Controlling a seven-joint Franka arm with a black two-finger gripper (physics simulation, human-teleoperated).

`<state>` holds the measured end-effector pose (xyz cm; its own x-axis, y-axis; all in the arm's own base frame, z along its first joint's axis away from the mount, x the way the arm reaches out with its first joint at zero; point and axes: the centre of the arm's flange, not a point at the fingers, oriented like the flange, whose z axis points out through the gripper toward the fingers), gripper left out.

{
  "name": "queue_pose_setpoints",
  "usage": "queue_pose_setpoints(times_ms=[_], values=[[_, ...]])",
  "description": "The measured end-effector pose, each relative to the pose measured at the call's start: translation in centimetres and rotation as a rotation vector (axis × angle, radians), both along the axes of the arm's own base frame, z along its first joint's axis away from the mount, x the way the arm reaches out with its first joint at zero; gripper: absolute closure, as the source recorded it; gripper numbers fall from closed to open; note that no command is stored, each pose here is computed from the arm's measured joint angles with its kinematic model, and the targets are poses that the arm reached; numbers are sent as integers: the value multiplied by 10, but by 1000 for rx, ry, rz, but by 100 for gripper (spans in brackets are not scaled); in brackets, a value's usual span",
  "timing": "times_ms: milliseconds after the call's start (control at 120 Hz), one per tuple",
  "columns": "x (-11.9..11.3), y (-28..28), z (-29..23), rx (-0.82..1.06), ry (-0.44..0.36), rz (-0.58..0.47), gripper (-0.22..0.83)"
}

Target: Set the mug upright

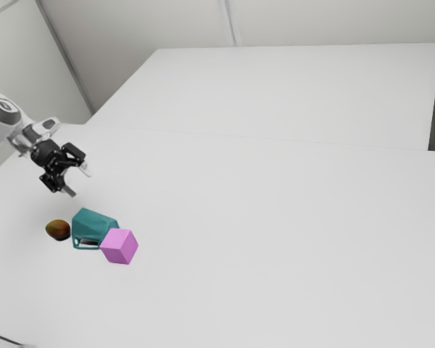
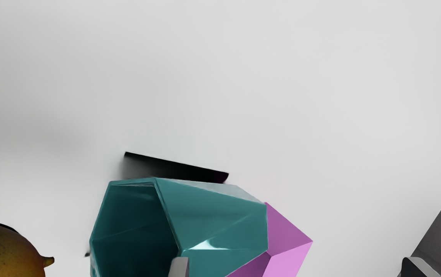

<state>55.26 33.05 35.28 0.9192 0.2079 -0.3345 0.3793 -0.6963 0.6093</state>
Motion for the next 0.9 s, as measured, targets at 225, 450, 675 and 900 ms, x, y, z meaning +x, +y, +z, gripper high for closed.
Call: queue_pose_setpoints(times_ms=[225, 450, 675, 900], values=[[2, 13, -34, -109, -23, 13, 2], [-9, 6, -44, -129, 1, -11, 2], [-13, 1, -51, -123, 33, -35, 2], [-18, -14, -61, -141, 67, -50, 3]])
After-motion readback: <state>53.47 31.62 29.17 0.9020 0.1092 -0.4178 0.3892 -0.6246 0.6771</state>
